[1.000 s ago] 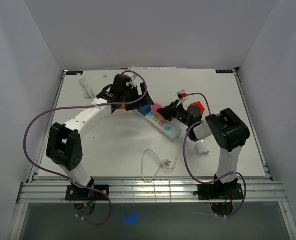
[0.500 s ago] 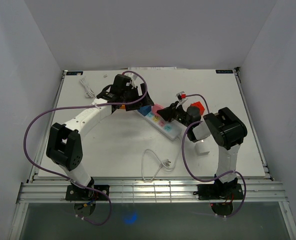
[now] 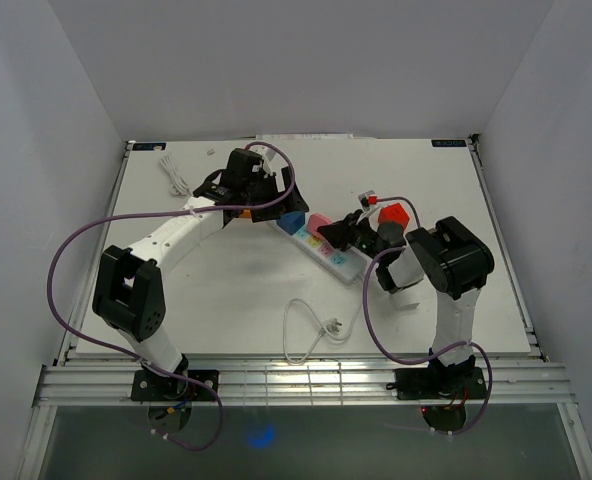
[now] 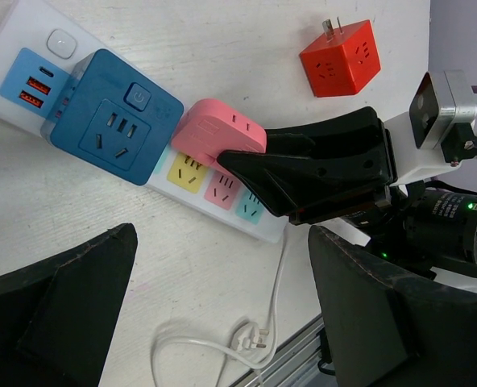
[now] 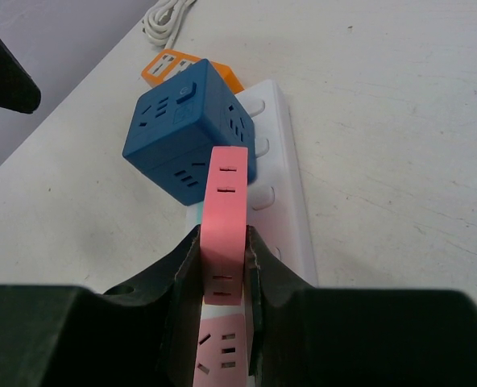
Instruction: Insert the plug
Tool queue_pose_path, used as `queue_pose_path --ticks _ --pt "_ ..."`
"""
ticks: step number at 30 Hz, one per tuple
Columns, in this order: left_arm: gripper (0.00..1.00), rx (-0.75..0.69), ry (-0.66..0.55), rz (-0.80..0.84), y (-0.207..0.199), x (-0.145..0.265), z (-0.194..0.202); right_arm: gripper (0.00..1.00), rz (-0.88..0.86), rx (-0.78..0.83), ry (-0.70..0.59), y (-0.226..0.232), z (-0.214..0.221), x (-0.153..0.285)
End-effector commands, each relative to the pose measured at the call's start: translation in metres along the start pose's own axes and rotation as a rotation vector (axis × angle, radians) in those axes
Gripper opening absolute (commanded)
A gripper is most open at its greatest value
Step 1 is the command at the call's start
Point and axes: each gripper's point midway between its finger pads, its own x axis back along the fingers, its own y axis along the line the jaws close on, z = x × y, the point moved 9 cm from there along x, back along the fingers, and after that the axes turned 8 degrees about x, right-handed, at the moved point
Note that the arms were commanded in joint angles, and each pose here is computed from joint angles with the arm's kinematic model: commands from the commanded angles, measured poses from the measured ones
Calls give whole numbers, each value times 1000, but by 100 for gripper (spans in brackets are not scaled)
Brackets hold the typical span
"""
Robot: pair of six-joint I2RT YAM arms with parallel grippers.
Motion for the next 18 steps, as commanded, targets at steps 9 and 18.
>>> queue_pose_path --ticks 9,18 --pt "98 -18 22 45 -4 -2 -2 8 -122 331 -316 31 -35 18" --pt "98 -22 55 53 -1 -3 4 8 -127 400 -317 55 -31 28"
